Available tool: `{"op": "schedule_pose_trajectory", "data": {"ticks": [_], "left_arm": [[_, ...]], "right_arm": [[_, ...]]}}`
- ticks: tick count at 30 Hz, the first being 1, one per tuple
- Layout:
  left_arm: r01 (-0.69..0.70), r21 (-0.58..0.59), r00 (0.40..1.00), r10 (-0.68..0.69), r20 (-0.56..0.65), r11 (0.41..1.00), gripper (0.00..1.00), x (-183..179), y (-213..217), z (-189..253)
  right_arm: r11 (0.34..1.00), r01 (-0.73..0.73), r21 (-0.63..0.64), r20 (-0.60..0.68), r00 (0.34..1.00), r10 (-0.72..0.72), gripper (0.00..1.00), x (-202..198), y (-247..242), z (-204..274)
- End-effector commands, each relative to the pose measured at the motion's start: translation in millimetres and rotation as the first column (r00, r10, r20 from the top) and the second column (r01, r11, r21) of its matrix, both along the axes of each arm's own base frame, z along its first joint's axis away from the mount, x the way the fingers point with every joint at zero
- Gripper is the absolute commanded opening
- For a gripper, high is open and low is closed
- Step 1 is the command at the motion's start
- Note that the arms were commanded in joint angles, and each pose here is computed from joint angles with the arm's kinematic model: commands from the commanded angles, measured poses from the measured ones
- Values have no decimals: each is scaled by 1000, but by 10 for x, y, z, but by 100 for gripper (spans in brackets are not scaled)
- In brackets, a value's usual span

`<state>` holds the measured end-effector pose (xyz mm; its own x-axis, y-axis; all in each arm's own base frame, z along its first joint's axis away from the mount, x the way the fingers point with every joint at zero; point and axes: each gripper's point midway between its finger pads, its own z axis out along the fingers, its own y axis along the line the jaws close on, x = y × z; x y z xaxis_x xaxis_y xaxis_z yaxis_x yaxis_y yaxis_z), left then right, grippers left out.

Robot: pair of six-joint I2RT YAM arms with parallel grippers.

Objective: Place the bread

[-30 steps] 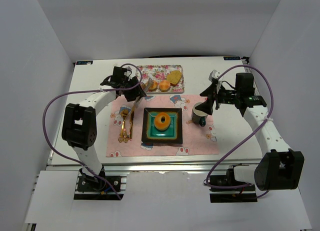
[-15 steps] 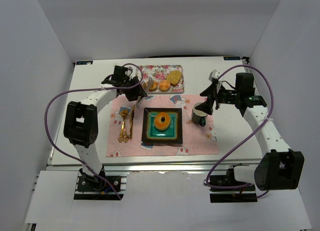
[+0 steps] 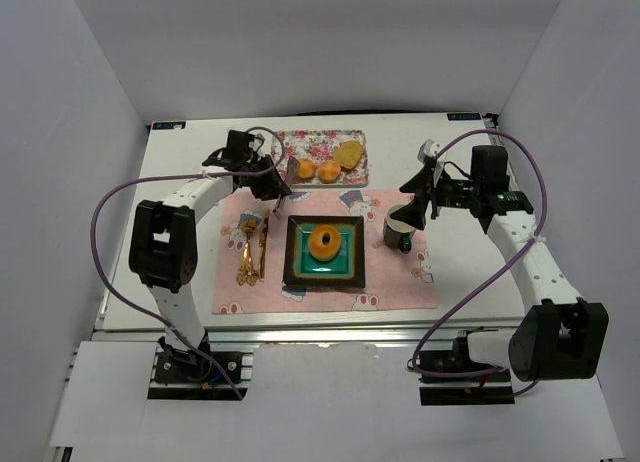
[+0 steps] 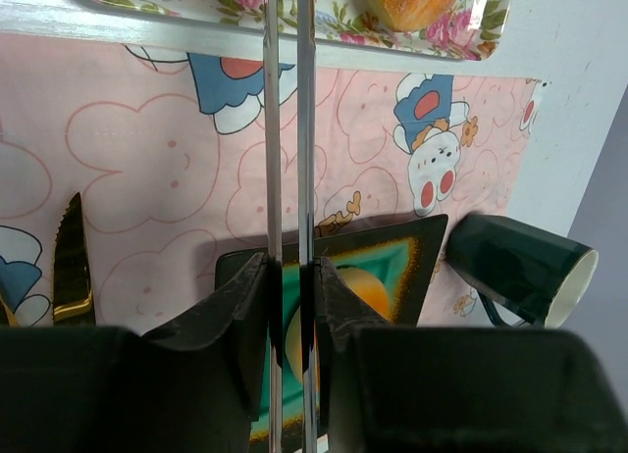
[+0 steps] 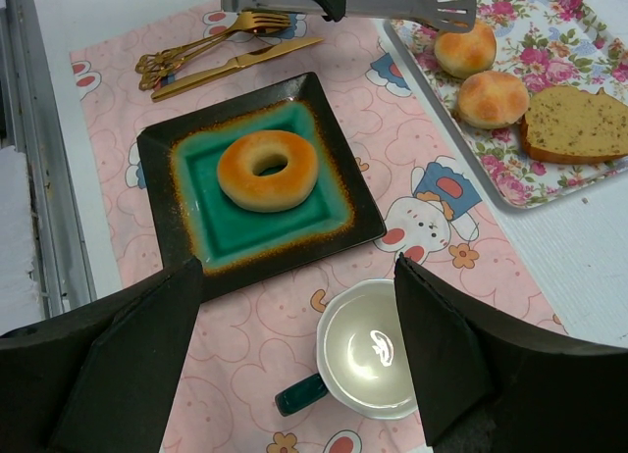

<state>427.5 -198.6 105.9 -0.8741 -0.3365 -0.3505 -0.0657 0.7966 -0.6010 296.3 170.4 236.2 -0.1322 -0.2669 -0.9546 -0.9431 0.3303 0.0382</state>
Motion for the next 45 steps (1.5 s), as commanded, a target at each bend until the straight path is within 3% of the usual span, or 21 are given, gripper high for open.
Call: {"op": "schedule_pose_trajectory", "data": {"ticks": [1,7,14,23,31,39,45], "left_arm": [[7,-44,998,-4,62,999,12,105,-31,282],[5,-76,995,3,95,997,1,134,-47,428],[19,-139,981,9,193,990,0,160,-94,823],[38,-184,973,5,230,982,0,-95,-84,1028],[97,-244,978,-47,204,965,0,-1039,-97,1172],[225,-140,967,-203,155,964,0,-2009,-304,1127],[263,-6,961,-262,90,965,0,-2270,-366,854]], "right_arm": [[1000,-17,23,38,999,16,83,-21,21,110],[1000,-16,24,36,999,15,83,-21,18,115],[1000,-17,23,37,999,16,83,-30,17,118],[1000,-17,19,42,999,16,83,-47,11,124],[1000,-27,11,57,998,26,83,-57,8,156],[1000,-27,1,68,997,27,83,-11,3,170],[1000,-28,3,79,997,27,83,14,7,227]]}}
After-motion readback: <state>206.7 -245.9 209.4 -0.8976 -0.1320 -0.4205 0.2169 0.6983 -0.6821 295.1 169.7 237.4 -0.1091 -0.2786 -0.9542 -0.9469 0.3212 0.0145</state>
